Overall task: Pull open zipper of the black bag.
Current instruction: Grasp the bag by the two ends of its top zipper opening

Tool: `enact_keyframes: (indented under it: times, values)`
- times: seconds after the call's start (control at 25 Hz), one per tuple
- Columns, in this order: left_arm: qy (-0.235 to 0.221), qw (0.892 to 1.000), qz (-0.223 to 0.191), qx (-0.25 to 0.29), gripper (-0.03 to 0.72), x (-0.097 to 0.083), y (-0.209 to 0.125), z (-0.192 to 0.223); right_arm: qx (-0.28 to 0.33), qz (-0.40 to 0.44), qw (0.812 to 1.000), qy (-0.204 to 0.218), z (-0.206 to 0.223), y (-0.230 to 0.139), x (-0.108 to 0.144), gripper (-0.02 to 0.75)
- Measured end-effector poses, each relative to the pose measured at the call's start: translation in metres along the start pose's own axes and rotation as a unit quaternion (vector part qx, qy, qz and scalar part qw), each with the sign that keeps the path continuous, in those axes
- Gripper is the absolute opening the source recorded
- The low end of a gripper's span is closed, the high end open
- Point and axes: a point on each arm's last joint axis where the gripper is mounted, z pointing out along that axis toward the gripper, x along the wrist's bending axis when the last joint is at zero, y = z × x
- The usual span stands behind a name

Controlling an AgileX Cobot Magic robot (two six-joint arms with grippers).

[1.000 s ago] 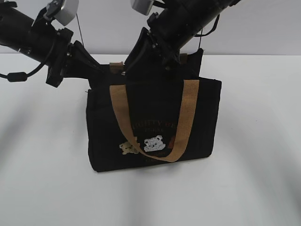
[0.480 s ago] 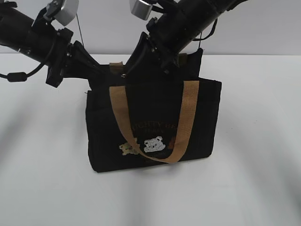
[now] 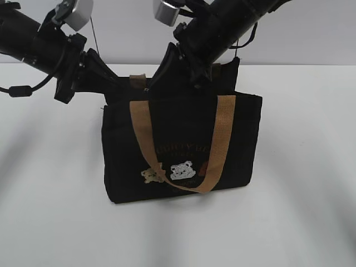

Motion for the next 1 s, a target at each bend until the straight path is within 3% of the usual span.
enact_keyframes:
  times: [1.0]
  values:
    - [-0.006, 1.0, -0.004, -0.011, 0.034, -0.002, 0.003, 0.001, 0.072, 0.01, 0.995, -0.066, -0.048, -0.005, 0.0, -0.003]
